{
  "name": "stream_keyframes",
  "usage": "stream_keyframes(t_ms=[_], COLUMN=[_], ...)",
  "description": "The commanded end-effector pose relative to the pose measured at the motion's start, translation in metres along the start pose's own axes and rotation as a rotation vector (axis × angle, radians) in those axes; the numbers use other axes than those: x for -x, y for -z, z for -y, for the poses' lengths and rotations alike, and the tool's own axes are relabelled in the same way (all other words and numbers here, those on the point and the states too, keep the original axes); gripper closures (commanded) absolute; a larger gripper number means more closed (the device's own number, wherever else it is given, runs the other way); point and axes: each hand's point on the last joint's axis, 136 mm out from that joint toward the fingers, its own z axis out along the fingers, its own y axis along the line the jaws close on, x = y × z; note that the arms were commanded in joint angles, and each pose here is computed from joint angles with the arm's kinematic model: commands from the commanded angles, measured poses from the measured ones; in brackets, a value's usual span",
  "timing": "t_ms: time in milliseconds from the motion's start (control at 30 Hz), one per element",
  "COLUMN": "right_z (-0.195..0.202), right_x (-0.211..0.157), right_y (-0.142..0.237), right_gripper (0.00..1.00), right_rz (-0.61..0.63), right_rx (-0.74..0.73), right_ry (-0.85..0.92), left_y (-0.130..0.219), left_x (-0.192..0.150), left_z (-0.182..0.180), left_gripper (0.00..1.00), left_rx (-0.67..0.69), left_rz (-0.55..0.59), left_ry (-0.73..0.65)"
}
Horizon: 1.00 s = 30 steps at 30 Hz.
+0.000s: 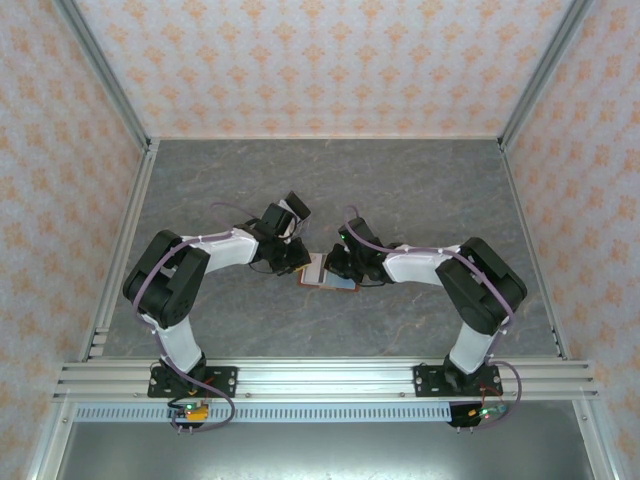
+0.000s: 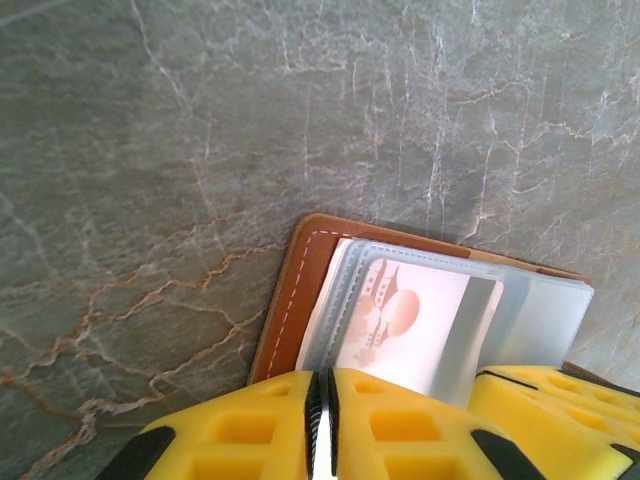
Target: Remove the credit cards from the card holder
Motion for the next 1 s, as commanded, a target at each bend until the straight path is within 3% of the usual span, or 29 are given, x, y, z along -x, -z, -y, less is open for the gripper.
stream_keyframes(t_ms=[0,400,833,967], right_z=[-0.020,-0.027,-0.018,0.001], right_x=[0.003,0.010,0.005,0.009], right_y=[0.003,0.003,-0.007,-0.004], right_gripper=[0.90,0.87,0.89,0.86], right_rz=[0.014,0.003,-0.028,0.014], right_rx=[0.087,0.231,0.198,0.089], right_ry=[0.004,-0.109,-0.093,-0.085], left_y=[-0.009,-0.009,-0.009,-0.009], left_x=[-0.013,-0.016,-0.017,-0.016], left_z=[-0.034,-0.035,-0.033,-0.033], left_gripper=[0.86,0.85,0.84,0.84], left_rx=[0.111,0.107,0.093,0.096], left_rz=[-0.028,-0.029,-0.037,-0.032], left_ry=[0.028,0.033,0.037,0.035])
